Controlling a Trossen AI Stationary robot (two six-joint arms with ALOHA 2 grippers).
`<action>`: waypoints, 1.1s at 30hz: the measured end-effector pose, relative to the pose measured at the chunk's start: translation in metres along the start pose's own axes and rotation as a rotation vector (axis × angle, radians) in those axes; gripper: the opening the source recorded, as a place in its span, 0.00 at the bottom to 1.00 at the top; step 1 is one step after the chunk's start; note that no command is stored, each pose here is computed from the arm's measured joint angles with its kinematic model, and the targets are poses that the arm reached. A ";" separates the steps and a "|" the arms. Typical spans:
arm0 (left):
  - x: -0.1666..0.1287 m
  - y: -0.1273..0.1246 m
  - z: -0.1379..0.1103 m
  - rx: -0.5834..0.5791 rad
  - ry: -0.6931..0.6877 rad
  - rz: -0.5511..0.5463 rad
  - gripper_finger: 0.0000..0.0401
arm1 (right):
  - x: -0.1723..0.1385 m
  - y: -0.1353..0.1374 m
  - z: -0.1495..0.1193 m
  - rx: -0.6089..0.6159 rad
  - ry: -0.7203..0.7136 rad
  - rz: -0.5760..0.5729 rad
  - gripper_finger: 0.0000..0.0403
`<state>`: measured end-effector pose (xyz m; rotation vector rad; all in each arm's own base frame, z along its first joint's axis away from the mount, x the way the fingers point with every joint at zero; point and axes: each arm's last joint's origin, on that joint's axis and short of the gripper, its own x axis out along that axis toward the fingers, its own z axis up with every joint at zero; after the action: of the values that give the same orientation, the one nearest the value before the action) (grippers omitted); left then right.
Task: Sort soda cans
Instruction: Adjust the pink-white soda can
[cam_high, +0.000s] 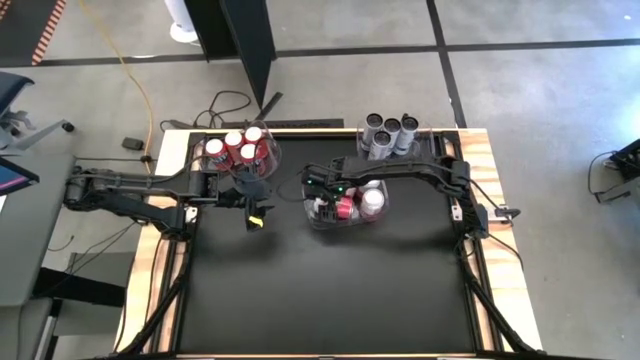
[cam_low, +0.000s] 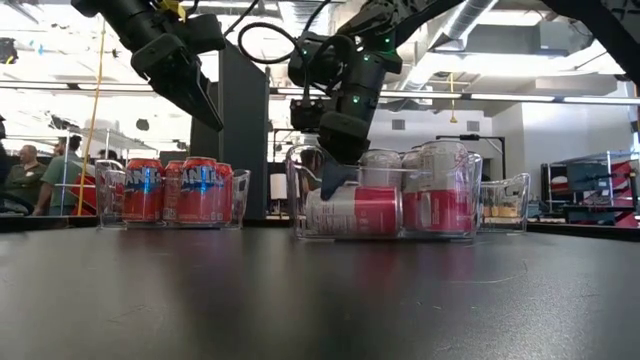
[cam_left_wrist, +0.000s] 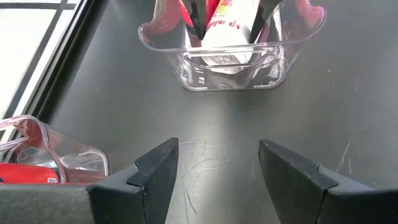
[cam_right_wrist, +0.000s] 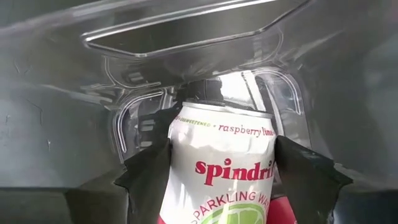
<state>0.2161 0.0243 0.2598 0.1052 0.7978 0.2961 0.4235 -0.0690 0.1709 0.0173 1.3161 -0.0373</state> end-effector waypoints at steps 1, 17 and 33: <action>0.000 0.000 0.000 0.000 0.000 0.000 0.55 | 0.002 0.001 0.000 -0.007 0.002 0.001 0.72; 0.000 0.000 0.000 0.000 0.001 -0.001 0.55 | -0.021 0.009 0.012 -0.046 -0.027 -0.011 0.41; 0.000 0.000 0.000 0.001 0.001 -0.001 0.55 | -0.050 0.034 0.028 -0.201 -0.039 -0.014 0.48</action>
<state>0.2160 0.0243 0.2597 0.1057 0.7994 0.2948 0.4392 -0.0353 0.2266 -0.1629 1.2761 0.0824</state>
